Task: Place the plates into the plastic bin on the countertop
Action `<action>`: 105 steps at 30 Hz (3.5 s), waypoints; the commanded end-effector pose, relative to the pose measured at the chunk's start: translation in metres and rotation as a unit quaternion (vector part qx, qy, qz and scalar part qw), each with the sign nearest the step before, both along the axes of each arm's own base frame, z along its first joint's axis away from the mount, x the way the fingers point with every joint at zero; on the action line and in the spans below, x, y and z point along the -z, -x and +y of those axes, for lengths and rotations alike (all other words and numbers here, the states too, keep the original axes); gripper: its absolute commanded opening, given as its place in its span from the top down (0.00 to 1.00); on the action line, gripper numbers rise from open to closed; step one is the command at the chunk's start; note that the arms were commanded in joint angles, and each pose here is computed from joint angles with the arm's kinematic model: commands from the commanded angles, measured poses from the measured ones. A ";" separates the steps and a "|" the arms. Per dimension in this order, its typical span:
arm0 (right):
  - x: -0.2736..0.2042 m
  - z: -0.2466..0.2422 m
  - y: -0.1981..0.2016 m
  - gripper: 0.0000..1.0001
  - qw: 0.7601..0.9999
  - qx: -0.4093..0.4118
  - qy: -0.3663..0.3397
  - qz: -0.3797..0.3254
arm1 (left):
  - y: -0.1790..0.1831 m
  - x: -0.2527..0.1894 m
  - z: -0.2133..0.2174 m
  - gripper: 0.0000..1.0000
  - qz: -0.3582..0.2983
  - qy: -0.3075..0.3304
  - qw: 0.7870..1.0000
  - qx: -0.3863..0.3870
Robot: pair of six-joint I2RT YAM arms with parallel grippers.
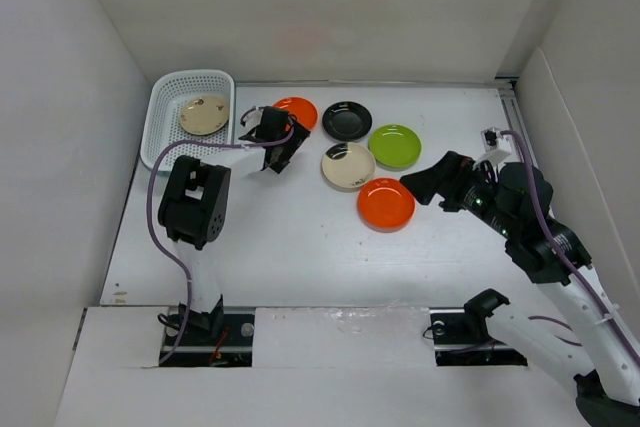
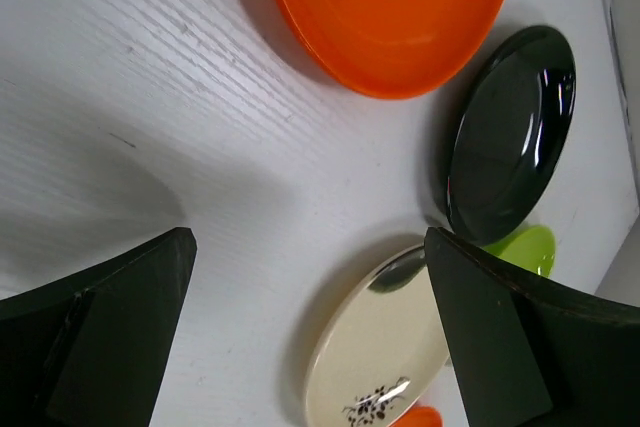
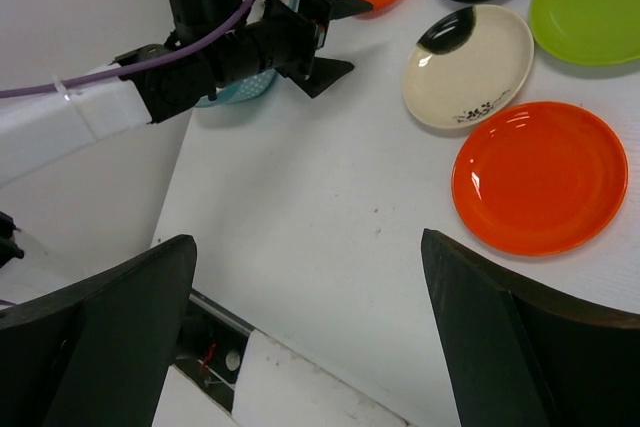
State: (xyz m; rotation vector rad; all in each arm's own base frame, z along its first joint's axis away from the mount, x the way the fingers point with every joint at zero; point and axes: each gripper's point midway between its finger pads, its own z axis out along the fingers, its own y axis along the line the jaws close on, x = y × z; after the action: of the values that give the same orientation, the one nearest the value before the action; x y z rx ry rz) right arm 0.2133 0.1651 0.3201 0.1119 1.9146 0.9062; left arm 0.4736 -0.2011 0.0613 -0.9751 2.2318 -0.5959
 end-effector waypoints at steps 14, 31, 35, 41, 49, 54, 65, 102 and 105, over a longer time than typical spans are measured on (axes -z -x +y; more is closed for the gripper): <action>-0.020 0.003 0.001 0.00 0.999 -0.014 -0.012 -0.039 | -0.059 0.016 0.031 0.06 0.020 0.013 0.985 -0.172; -0.024 -0.001 0.002 0.00 0.999 -0.009 -0.009 -0.045 | -0.046 0.066 0.036 0.85 0.109 0.029 0.974 -0.195; -0.023 -0.002 0.003 0.00 0.999 -0.009 -0.007 -0.041 | -0.046 0.071 0.040 1.00 0.123 0.043 0.973 -0.192; -0.030 -0.010 0.009 0.00 0.999 0.001 -0.006 -0.053 | -0.068 0.020 0.035 1.00 0.064 0.053 0.982 -0.170; -0.030 -0.008 0.010 0.00 0.999 -0.004 -0.007 -0.053 | -0.111 -0.153 0.038 1.00 -0.123 0.035 0.986 -0.103; -0.030 -0.007 0.011 0.00 0.999 -0.008 -0.008 -0.052 | -0.102 -0.193 0.098 1.00 -0.107 -0.029 0.982 -0.153; -0.032 0.000 0.009 0.00 0.998 -0.023 -0.013 -0.055 | -0.057 -0.141 0.265 1.00 -0.054 0.005 0.966 -0.252; -0.017 -0.007 -0.009 0.00 1.000 0.018 0.012 -0.018 | -0.027 -0.212 0.079 0.00 -0.205 -0.037 0.970 0.126; -0.008 -0.011 -0.021 0.00 0.998 0.043 0.038 0.013 | 0.012 -0.149 0.005 0.00 -0.173 -0.015 0.963 0.205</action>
State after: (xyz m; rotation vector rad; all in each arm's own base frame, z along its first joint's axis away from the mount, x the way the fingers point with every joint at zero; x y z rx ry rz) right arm 0.2207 0.1643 0.3173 0.1084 1.9601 0.8596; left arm 0.4966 -0.1337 0.2830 -0.5216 1.9350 -0.7437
